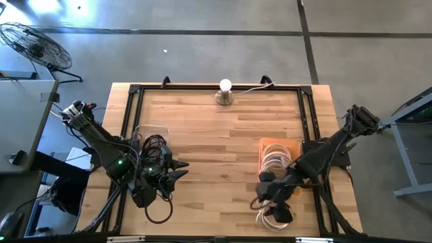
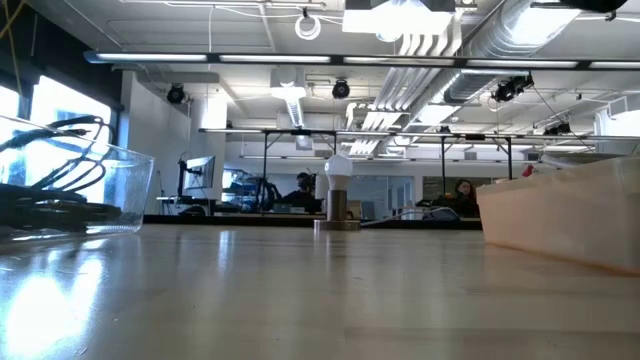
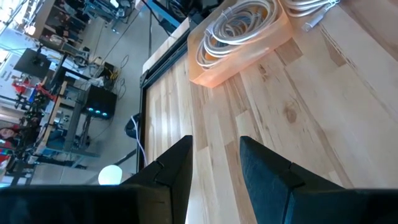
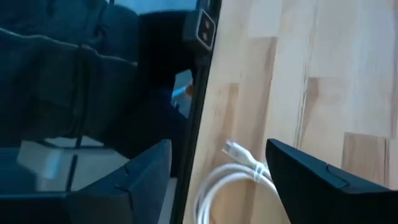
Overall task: Pick & Place USB Port
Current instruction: Put the brown HDMI cable into the orange bin
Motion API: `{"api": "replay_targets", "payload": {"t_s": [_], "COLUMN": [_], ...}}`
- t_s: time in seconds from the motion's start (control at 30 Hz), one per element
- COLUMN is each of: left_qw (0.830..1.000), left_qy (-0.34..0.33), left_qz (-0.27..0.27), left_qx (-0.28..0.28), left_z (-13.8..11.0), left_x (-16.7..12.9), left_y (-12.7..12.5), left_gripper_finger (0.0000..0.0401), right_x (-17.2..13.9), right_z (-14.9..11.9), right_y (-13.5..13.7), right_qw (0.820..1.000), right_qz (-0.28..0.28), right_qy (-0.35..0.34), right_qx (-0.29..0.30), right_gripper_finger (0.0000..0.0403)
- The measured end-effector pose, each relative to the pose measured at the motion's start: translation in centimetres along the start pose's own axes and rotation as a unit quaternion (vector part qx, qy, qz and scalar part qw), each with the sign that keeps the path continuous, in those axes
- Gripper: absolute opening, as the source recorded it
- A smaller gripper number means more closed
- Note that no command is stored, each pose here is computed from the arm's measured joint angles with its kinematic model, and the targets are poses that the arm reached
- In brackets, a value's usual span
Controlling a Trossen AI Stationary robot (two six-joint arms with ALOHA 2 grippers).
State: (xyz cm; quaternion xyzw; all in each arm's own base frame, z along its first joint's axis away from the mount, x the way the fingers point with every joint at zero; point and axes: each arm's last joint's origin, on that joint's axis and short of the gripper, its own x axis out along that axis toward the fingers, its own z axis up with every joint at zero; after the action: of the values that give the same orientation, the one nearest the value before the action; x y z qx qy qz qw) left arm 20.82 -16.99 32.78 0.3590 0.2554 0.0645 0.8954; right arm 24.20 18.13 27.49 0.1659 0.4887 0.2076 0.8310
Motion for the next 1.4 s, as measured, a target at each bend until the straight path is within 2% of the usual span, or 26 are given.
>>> {"api": "replay_targets", "payload": {"t_s": [0.17, 0.27, 0.5, 0.67, 0.87, 1.07, 1.2, 1.4], "left_qw": [1.0, 1.0, 1.0, 0.999, 0.998, 0.997, 0.996, 0.996], "left_qy": [0.001, 0.0, 0.007, 0.013, 0.016, 0.019, 0.02, 0.02], "left_qz": [-0.002, -0.01, -0.01, 0.021, 0.034, 0.048, 0.05, 0.051], "left_qx": [0.002, 0.002, 0.012, 0.028, 0.045, 0.059, 0.069, 0.072], "left_z": [0.0, 0.0, -0.1, -0.2, -0.2, -0.2, -0.2, -0.2], "left_x": [0.0, 0.0, 0.2, 0.2, 0.2, 0.2, 0.2, 0.2], "left_y": [0.0, -0.1, -0.3, -0.1, 0.0, 0.0, 0.1, 0.1], "left_gripper_finger": [0.0128, 0.0128, 0.0128, 0.0128, 0.0128, 0.0128, 0.0128, 0.0128], "right_x": [0.3, 0.9, 5.2, 8.3, 10.0, 9.6, 9.4, 9.8], "right_z": [-1.2, -2.1, -4.1, -4.7, -5.3, -6.9, -7.4, -7.1], "right_y": [2.3, 3.9, 6.3, 5.5, 3.8, 2.2, 2.0, 2.5], "right_qw": [0.999, 0.998, 0.998, 0.999, 0.989, 0.96, 0.946, 0.954], "right_qz": [-0.016, -0.007, 0.006, 0.006, -0.033, -0.134, -0.163, -0.137], "right_qy": [-0.041, -0.054, -0.056, 0.001, 0.066, 0.129, 0.139, 0.112], "right_qx": [-0.012, -0.016, -0.005, 0.053, 0.124, 0.207, 0.242, 0.241], "right_gripper_finger": [0.0252, 0.0252, 0.0252, 0.0252, 0.0252, 0.0252, 0.0252, 0.0252]}}
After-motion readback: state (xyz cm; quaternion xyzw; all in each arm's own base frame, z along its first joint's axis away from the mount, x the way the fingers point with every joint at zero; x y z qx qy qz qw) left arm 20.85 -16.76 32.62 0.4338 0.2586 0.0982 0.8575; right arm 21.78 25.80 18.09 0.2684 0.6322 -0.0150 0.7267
